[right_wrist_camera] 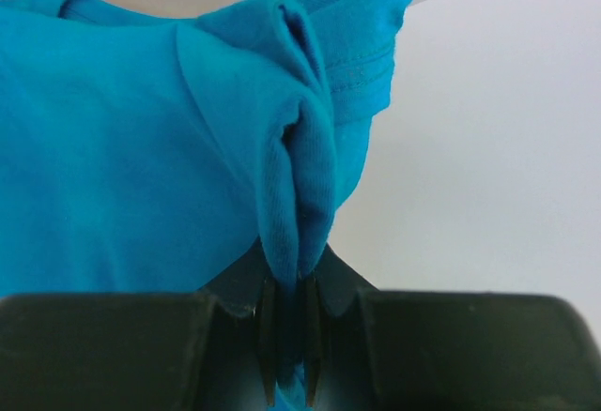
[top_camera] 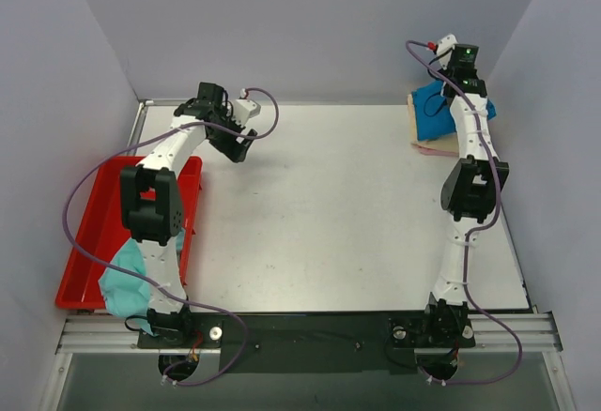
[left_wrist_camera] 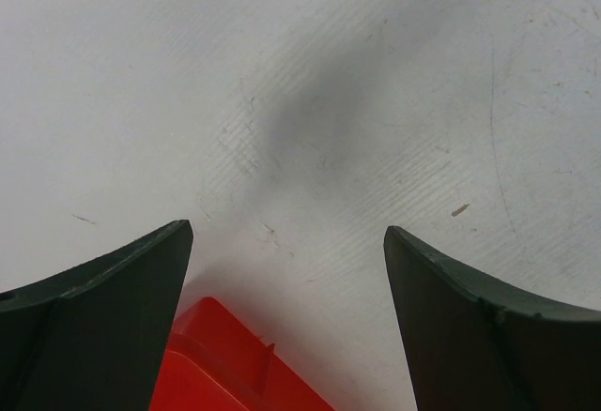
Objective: Fold and stack the t-shirts
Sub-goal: Put the neatly folded tshirt into the corner of the board with the right arm
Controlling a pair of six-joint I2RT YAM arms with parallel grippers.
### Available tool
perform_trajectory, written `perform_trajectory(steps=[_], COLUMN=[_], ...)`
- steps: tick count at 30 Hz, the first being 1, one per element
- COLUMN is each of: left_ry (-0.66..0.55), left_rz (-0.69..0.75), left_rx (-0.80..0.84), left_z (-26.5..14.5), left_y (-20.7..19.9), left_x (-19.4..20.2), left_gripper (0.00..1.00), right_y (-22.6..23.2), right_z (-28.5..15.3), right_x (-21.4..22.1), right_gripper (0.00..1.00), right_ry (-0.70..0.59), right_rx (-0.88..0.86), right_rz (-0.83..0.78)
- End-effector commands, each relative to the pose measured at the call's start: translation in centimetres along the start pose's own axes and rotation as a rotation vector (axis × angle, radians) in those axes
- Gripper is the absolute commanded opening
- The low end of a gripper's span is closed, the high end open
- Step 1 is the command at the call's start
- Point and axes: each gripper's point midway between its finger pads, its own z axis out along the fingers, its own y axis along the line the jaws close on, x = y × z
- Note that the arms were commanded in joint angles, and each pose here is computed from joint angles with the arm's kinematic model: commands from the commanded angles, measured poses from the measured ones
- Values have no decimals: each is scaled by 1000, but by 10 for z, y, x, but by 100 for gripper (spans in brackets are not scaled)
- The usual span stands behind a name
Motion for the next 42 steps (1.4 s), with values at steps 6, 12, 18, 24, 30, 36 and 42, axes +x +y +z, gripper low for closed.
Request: perform_trajectory(steps=[6,12,18,24,30,36,42], left_ry=[7,29,2,-53,-177,-428,-750], left_rz=[13,23,34,25,-79,-155,-288], left_rx=[-49,-56,-69,-64,-49,-229,-426], left_z=[-3,-13,-44,-86,-118,-144,-166], left_y=[14,11,3,-16,-36,-38,-45], left_x=[-14,-8,-6,12,48,68,90], left_gripper=[94,94,94,95,95,95,95], right_y=[-50,-96,-69,16,119,196,220], right_z=[31,-4,-37,-95,-189,-251,-273], right_x=[16,-13,-43,-78,-68,3,79], right_gripper=[55,100,100,100,100,100,100], right_ry=[10,-50,-118,-214,-338,-307,-304], right_rx=[294,433,307,23,-380,-603,-593], right_rz=[-53,54,91,143,380,532,591])
